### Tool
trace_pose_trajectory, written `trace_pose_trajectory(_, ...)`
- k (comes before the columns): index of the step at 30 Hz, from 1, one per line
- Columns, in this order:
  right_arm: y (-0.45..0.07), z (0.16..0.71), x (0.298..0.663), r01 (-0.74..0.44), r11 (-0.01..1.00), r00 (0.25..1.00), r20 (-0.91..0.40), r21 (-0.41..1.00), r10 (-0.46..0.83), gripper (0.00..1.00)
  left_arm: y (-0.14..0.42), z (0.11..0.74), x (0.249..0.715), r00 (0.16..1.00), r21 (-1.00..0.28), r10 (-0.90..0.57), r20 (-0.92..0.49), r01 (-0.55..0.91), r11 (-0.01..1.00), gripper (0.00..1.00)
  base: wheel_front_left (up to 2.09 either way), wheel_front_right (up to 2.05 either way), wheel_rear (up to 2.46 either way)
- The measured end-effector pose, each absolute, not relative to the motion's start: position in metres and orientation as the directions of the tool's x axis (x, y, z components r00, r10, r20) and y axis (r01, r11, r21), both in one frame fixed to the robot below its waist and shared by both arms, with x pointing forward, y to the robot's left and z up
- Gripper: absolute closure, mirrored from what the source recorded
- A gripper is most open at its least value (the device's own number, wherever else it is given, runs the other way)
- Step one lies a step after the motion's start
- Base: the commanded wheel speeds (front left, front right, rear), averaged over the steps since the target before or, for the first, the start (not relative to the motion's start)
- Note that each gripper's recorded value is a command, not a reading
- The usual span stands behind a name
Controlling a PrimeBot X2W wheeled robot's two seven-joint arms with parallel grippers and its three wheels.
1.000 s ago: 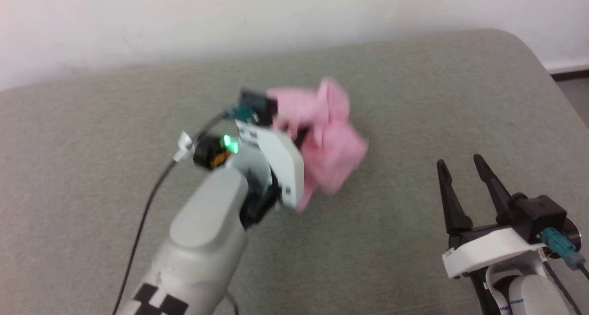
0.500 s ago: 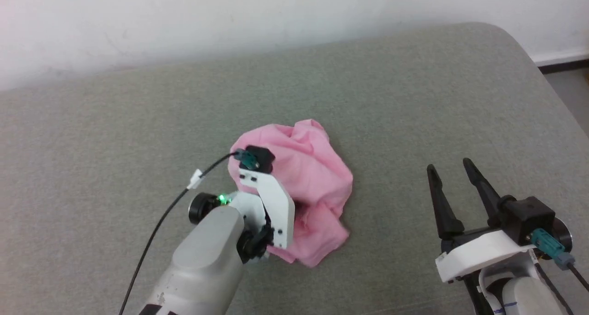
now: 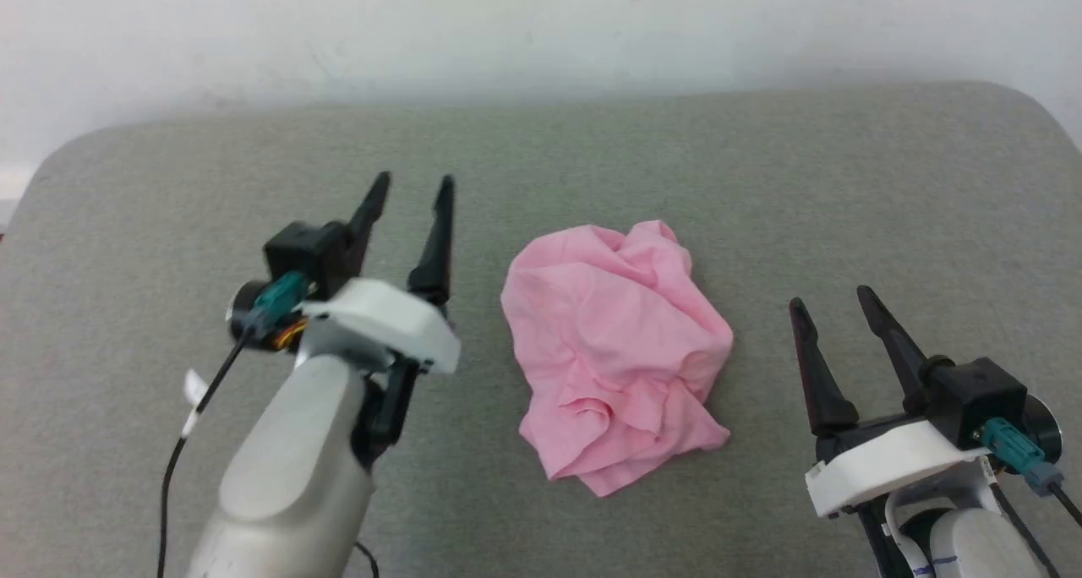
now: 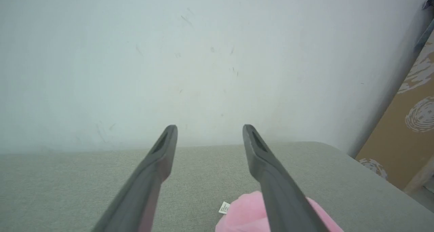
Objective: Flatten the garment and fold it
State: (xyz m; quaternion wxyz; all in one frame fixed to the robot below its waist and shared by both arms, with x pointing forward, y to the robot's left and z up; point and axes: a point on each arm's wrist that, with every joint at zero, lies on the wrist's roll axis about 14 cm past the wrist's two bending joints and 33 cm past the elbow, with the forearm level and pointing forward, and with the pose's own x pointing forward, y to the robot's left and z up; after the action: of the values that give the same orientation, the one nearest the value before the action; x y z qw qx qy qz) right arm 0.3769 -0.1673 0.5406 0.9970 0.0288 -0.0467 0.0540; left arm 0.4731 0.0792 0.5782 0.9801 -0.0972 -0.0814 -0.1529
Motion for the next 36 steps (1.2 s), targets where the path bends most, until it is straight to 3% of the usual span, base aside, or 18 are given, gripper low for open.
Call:
trace_pose_trajectory(5, -0.149, 0.545, 0.383, -0.166, 0.985, 0.982, 0.104, 0.05, 0.16, 0.0, 0.129, 0.582, 0.447, 0.956, -0.12, -0.171, 0.238, 0.204, 0.972, 0.0, 0.0, 0.0, 0.0)
trace_pose_trajectory(14, -0.102, 0.539, 0.386, -0.298, 0.954, 0.953, 0.064, 0.031, 0.296, 0.0, 0.188, 0.549, 0.395, 0.983, -0.117, -0.005, 0.186, 0.027, 0.993, 0.0, 0.0, 0.0, 0.0)
trace_pose_trajectory(20, -0.046, 0.478, 0.376, -0.477, 0.879, 0.856, -0.242, -0.027, 0.457, 0.0, 0.2, 0.537, 0.382, 0.985, -0.146, 0.065, 0.158, -0.042, 0.988, 0.0, 0.0, 0.0, 0.0)
trace_pose_trajectory(24, -0.044, 0.439, 0.377, -0.519, 0.853, 0.779, -0.441, -0.054, 0.446, 0.0, 0.202, 0.533, 0.38, 0.985, -0.168, 0.078, 0.151, -0.052, 0.984, 0.0, 0.0, 0.0, 0.0)
trace_pose_trajectory(29, -0.036, 0.413, 0.384, -0.573, 0.817, 0.693, -0.575, -0.071, 0.436, 0.0, 0.208, 0.526, 0.378, 0.986, -0.176, 0.098, 0.132, -0.074, 0.982, 0.0, 0.0, 0.0, 0.0)
trace_pose_trajectory(30, -0.035, 0.408, 0.384, -0.578, 0.813, 0.673, -0.603, -0.067, 0.429, 0.56, 0.211, 0.525, 0.378, 0.986, -0.179, 0.108, 0.13, -0.084, 0.98, 0.0, 0.0, 0.0, 0.0)
trace_pose_trajectory(31, -0.034, 0.404, 0.383, -0.583, 0.81, 0.659, -0.62, -0.064, 0.426, 0.9, 0.213, 0.524, 0.377, 0.985, -0.182, 0.117, 0.127, -0.093, 0.979, 0.0, 0.0, 0.0, 0.0)
trace_pose_trajectory(32, -0.032, 0.402, 0.384, -0.589, 0.806, 0.651, -0.627, -0.062, 0.428, 1.0, 0.215, 0.523, 0.377, 0.985, -0.184, 0.121, 0.125, -0.097, 0.978, 0.0, 0.0, 0.0, 0.0)
trace_pose_trajectory(36, -0.013, 0.412, 0.388, -0.609, 0.793, 0.65, -0.59, -0.026, 0.48, 1.0, 0.221, 0.52, 0.374, 0.984, -0.18, 0.136, 0.114, -0.114, 0.977, 0.0, 0.0, 0.0, 0.0)
